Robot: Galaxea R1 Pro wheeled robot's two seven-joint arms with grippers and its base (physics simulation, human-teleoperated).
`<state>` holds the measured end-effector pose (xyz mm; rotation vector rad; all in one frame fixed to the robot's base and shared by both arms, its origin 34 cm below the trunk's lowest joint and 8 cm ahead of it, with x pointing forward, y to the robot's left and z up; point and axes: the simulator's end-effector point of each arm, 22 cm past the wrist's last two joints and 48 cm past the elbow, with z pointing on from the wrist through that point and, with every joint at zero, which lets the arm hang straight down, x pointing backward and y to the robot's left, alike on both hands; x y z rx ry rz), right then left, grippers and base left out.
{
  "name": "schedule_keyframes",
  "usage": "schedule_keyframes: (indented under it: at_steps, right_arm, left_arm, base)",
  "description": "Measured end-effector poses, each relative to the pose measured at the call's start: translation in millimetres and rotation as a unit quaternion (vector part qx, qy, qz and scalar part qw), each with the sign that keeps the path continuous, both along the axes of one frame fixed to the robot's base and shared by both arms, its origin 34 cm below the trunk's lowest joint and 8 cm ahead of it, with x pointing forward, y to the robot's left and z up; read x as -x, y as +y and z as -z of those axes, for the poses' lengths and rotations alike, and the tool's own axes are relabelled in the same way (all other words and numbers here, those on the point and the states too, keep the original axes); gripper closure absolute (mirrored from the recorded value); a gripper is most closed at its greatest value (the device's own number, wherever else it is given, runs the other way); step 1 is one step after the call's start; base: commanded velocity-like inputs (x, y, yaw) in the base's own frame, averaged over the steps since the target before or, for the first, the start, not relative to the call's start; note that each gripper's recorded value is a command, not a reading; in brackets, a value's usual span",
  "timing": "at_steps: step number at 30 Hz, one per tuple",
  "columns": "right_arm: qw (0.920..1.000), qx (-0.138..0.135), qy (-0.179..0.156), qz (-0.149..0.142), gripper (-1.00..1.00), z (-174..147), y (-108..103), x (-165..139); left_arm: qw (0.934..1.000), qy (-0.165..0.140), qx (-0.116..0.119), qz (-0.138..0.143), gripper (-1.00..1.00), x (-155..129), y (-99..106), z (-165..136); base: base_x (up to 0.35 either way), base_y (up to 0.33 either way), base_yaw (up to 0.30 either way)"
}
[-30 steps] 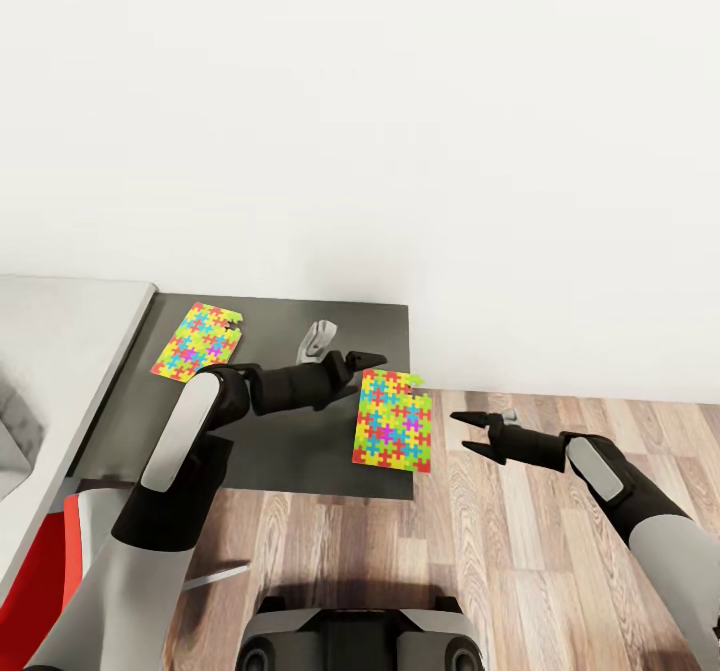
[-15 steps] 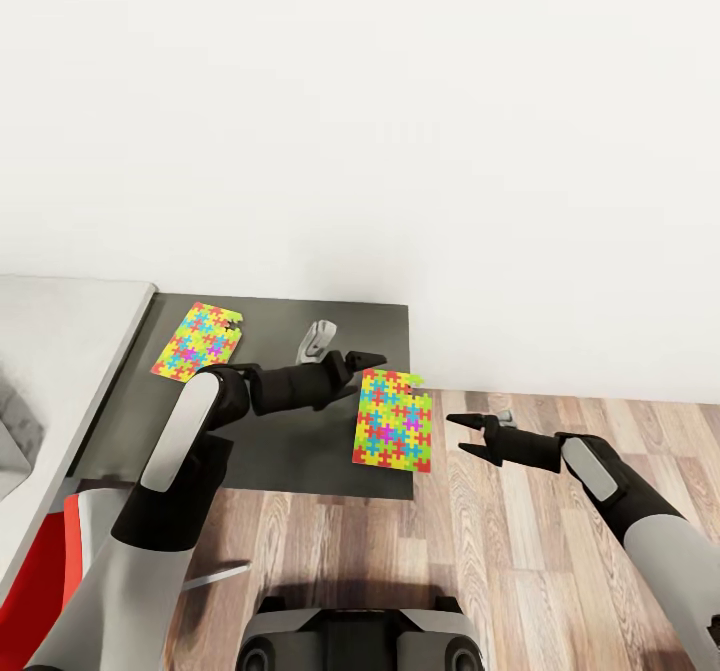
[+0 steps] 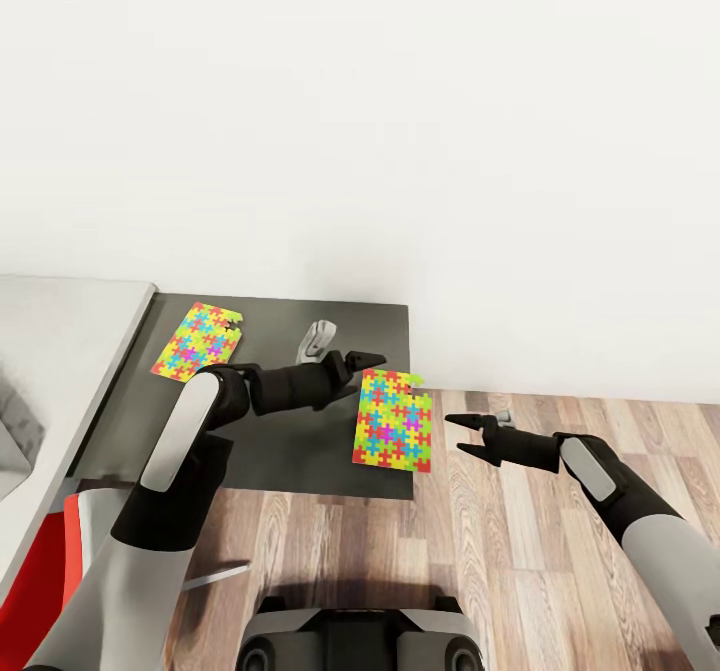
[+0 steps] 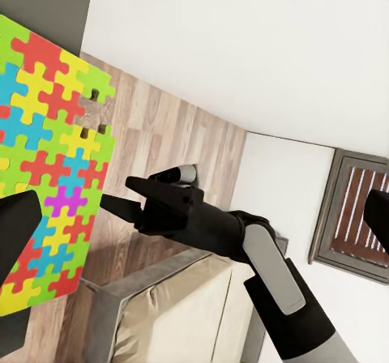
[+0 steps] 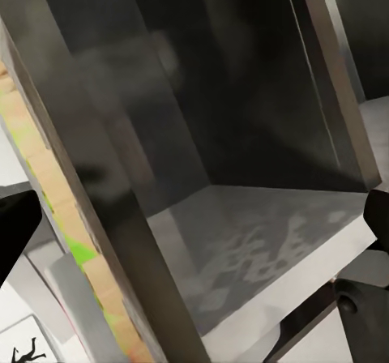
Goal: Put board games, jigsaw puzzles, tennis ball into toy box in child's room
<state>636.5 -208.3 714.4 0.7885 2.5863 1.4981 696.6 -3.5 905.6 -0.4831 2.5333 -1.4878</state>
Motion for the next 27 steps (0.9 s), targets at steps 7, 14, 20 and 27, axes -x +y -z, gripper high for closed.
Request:
schedule_keyframes:
  at_steps: [7,14,20,27]
  right_arm:
    - [1.0000,-0.003,0.000,-0.002,-1.00,-0.1,4.7,0.7]
    - [1.0000,-0.006,-0.001,-0.002,-1.00,-0.9,6.7,0.4]
    - [1.0000,-0.007,-0.002,-0.002,-1.00,-1.4,6.9,0.4]
    - [1.0000,-0.008,-0.002,-0.002,-1.00,-1.9,7.6,0.6]
  left_arm:
    - [1.0000,0.000,0.000,0.000,-1.00,0.0,0.0,0.0]
    - [1.0000,0.000,0.000,0.000,-1.00,-0.1,0.4,0.0]
    - [1.0000,-0.001,-0.001,0.000,-1.00,-0.1,0.6,-0.1]
    - [1.0000,-0.001,-0.001,0.000,-1.00,-0.2,0.6,-0.1]
  base:
    - [0.000,0.000,0.000]
    - [0.000,0.000,0.000]
    - [0.000,0.000,0.000]
    - [0.000,0.000,0.000]
